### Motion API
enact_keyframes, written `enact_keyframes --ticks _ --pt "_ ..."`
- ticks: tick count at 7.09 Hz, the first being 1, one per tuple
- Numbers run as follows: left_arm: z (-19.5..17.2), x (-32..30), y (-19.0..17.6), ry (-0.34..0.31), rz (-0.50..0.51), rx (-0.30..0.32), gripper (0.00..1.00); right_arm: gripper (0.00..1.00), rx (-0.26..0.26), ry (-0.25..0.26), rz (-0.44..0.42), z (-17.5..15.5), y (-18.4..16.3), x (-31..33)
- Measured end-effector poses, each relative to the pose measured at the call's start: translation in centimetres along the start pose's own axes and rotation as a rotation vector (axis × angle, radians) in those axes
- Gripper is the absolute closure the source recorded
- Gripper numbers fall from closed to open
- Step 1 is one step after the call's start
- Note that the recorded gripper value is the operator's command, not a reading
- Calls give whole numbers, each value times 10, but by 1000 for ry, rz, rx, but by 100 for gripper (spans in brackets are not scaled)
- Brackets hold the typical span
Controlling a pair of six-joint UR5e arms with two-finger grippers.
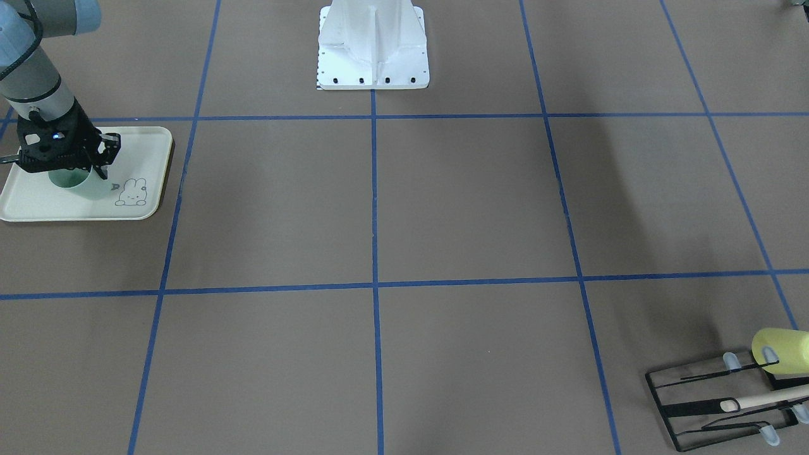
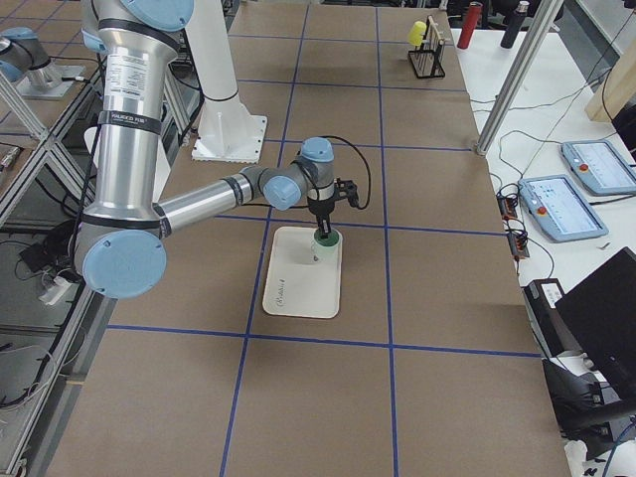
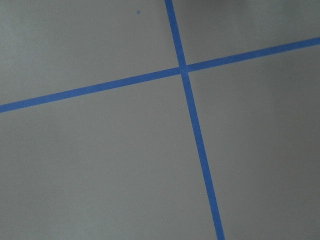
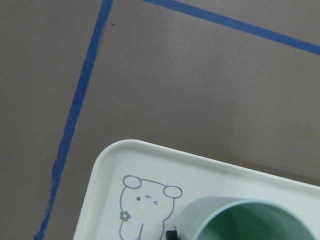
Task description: Left arm grabs green cup and hands to right arm on tray
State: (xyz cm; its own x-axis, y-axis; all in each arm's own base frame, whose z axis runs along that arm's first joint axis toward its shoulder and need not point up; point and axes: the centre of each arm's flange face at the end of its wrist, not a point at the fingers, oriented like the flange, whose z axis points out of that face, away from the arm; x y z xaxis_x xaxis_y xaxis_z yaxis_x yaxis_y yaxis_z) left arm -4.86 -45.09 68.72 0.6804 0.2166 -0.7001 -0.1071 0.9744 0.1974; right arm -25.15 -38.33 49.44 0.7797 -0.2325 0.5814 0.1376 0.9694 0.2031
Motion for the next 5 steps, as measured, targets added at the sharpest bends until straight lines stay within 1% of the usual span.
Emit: enact_keyframes --ticks 1,3,5 --pt "0 0 0 0 0 0 0 1 -1 1 0 0 0 0" --pt "-1 1 -1 0 2 2 0 1 5 -3 -2 -3 0 -2" --pt "-2 2 -1 0 3 4 0 1 44 -25 12 -27 -11 1"
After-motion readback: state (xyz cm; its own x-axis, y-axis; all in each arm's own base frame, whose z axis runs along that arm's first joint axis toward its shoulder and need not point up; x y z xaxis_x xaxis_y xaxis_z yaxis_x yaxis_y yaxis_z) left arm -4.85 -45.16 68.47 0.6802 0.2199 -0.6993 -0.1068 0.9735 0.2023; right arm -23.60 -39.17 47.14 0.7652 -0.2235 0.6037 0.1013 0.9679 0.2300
